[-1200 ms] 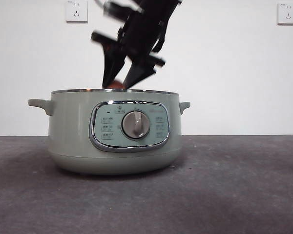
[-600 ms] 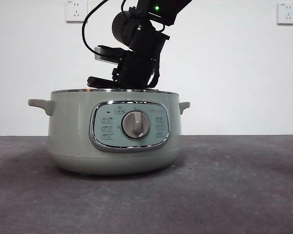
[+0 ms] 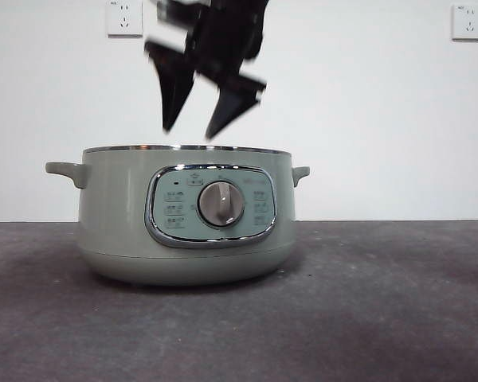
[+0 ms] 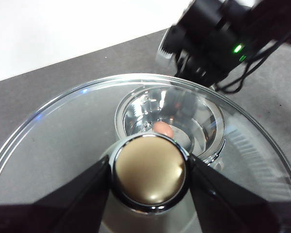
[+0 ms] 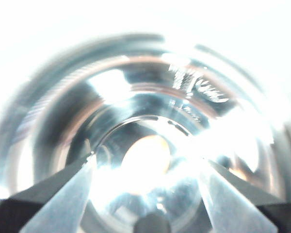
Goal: Pick up the egg,open the lid,put the egg in the pot,close the lid
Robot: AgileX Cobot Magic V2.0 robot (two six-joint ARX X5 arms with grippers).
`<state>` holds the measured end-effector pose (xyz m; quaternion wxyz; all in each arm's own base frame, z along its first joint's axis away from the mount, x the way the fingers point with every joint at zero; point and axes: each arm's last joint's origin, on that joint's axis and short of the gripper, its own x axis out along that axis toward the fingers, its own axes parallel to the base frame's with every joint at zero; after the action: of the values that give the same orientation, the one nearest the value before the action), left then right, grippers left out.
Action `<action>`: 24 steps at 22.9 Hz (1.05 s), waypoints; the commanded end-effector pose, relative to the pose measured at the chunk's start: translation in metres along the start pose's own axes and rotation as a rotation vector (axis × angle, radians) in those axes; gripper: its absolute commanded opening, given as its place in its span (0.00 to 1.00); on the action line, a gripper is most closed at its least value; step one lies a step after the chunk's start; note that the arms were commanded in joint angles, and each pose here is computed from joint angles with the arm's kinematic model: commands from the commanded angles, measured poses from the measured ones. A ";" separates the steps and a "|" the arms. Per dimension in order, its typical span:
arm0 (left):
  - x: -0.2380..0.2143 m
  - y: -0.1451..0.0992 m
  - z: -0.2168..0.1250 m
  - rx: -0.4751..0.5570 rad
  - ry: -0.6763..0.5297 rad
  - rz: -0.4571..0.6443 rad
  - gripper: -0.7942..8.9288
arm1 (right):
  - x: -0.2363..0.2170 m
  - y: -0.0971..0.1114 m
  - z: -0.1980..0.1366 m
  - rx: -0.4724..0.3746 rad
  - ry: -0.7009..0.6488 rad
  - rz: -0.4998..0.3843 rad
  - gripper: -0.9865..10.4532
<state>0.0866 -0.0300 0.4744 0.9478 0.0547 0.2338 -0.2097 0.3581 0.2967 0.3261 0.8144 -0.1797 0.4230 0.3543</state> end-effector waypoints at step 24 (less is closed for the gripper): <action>0.171 -0.011 0.040 0.111 0.004 -0.243 0.08 | -0.328 0.024 -0.133 0.036 -0.343 -0.119 0.35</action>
<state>0.2370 -0.1101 0.4237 0.9060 0.0778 0.2578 -0.3265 0.1395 0.0964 0.5227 0.9035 -0.1209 0.2558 0.3220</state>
